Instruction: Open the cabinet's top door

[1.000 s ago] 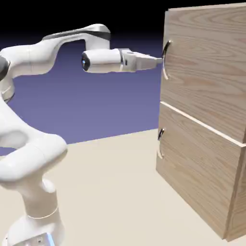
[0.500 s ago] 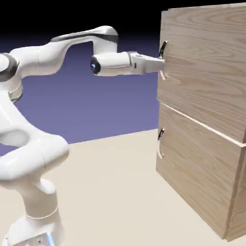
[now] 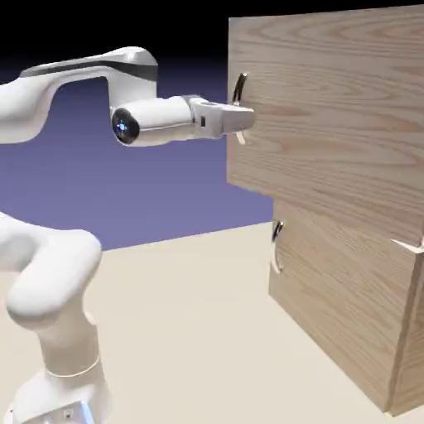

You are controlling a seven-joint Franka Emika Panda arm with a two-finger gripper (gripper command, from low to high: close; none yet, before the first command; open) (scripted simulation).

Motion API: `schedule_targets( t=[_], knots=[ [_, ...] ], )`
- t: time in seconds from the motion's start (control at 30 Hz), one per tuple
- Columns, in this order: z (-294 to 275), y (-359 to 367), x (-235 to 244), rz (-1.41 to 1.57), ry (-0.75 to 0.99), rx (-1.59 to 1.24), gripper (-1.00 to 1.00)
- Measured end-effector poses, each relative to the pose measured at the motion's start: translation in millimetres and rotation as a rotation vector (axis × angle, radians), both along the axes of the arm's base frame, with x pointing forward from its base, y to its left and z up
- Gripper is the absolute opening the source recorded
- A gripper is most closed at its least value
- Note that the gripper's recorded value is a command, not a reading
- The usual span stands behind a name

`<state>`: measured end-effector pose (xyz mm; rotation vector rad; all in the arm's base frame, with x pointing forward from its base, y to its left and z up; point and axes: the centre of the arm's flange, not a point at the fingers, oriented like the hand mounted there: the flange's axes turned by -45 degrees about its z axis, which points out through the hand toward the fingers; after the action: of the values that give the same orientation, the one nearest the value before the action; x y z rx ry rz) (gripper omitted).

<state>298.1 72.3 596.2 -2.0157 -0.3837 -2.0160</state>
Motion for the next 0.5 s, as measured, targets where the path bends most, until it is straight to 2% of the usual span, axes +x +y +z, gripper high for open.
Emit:
schedule_targets(
  t=[0.5],
  knots=[
    [0.0, -97.1, -85.5, 0.287, 0.000, 0.000, -1.00]
  ],
)
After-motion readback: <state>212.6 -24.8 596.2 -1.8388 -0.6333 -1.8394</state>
